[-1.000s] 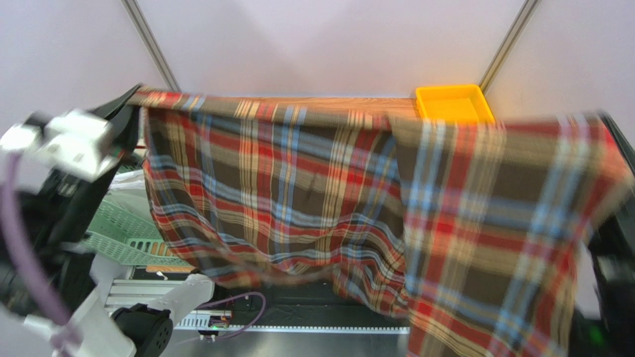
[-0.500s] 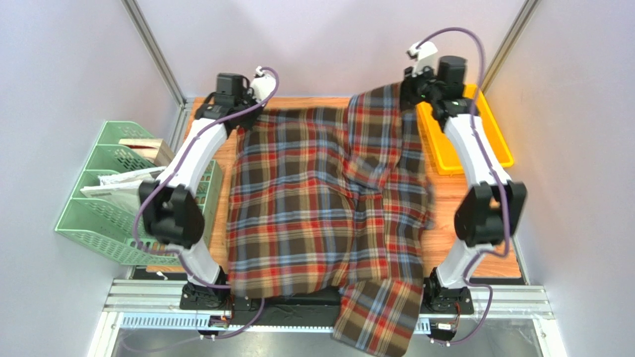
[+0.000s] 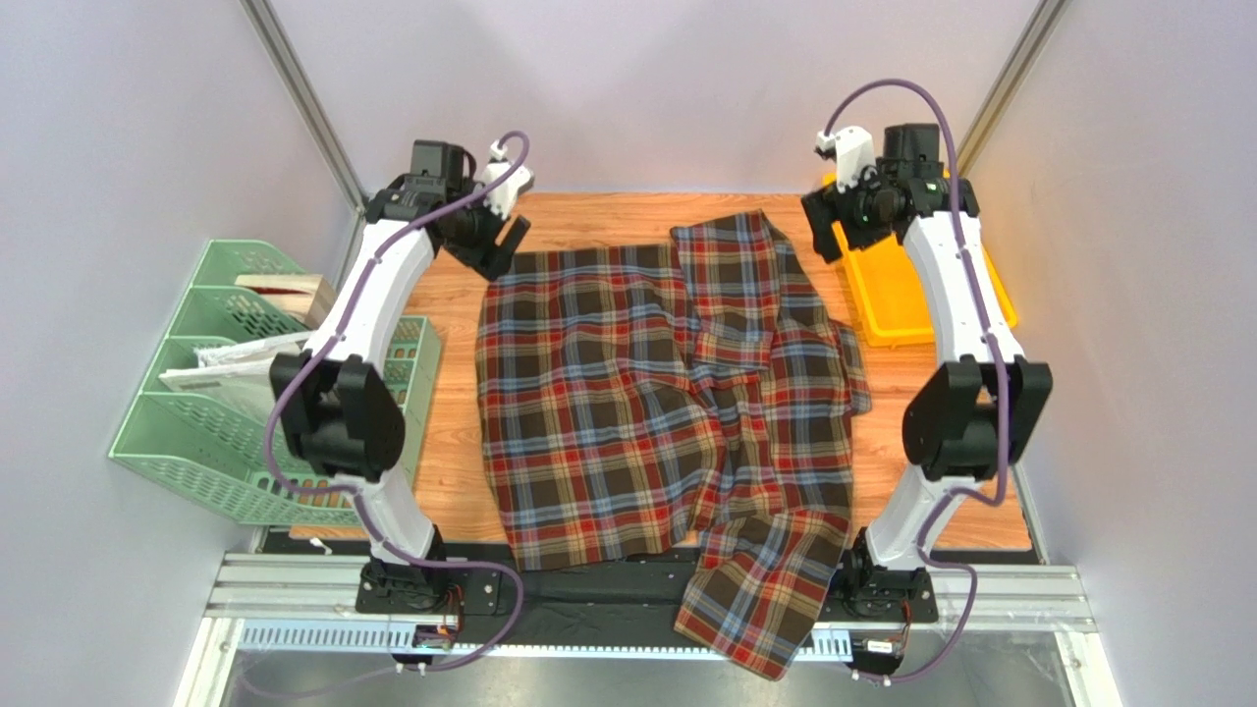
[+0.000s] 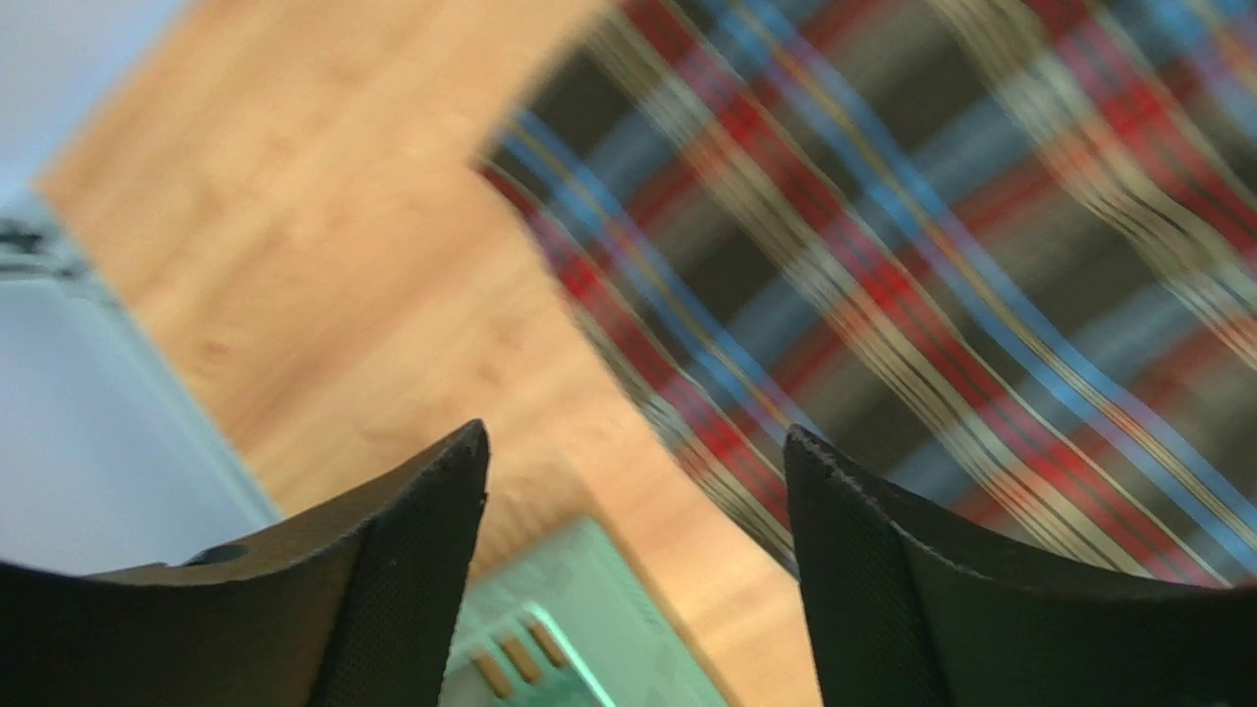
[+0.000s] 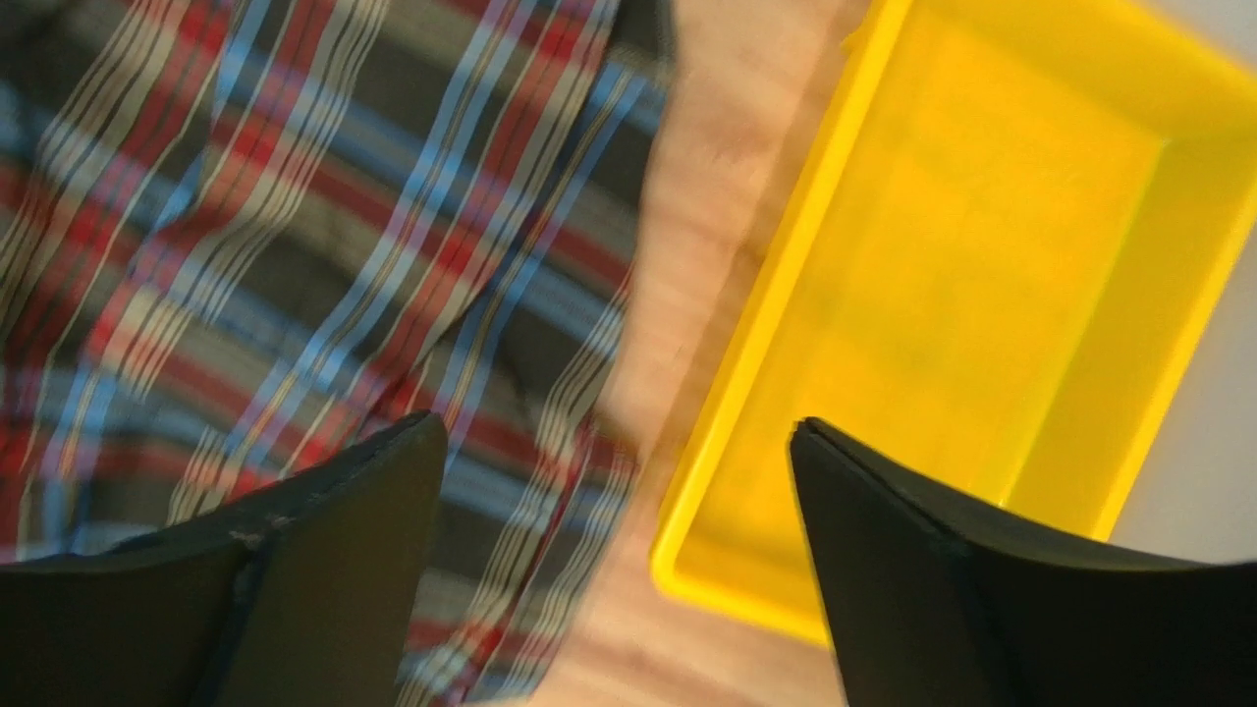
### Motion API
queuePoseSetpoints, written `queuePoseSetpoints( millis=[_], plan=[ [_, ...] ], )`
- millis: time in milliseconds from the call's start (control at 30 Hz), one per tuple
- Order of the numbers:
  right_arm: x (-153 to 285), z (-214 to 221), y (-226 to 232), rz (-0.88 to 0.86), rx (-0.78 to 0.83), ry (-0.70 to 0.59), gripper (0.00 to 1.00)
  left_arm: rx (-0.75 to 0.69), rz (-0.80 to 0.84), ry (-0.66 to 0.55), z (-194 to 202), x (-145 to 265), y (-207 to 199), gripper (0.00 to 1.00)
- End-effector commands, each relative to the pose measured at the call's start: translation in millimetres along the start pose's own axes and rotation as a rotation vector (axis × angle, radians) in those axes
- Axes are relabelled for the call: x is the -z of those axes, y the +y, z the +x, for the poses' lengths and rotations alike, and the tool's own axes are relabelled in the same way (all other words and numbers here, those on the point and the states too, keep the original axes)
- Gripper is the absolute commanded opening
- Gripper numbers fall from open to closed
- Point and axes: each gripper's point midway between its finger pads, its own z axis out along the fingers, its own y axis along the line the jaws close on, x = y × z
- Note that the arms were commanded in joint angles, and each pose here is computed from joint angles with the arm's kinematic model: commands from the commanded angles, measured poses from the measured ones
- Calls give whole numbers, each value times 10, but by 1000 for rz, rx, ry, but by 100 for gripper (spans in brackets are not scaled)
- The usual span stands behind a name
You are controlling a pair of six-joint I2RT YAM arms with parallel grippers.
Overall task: Fold and stack the long sleeve shirts
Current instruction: Flatten the shirt out
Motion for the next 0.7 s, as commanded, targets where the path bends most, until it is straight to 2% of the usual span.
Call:
queuePoseSetpoints(
  millis=[0,33,133,167,267,433,533,667],
  plan=[
    [404,449,591,-186,4,125,81,33,290,84,403,313,-911,77],
    [423,574,673,-214,-2,158,78,33,347,128,600,307,-1131,76],
    [390,1032,882,-273,-38,276,68,24,417,234,988,305,-1467,72],
    [385,1237,990,-302,-50,321,66,21,434,274,1107,317,-1541,69],
    [357,1495,1104,-327,-64,379,64,0,473,375,1461,313,-1707,68],
    [205,1948,1218,-339,-79,485,63,-66,450,583,1986,201,-1689,64],
    [111,2120,1248,-344,-84,541,63,-104,402,672,2132,89,-1555,58],
    [74,2348,1332,-359,-91,607,63,-151,354,731,2204,-34,-1372,53]
  ],
)
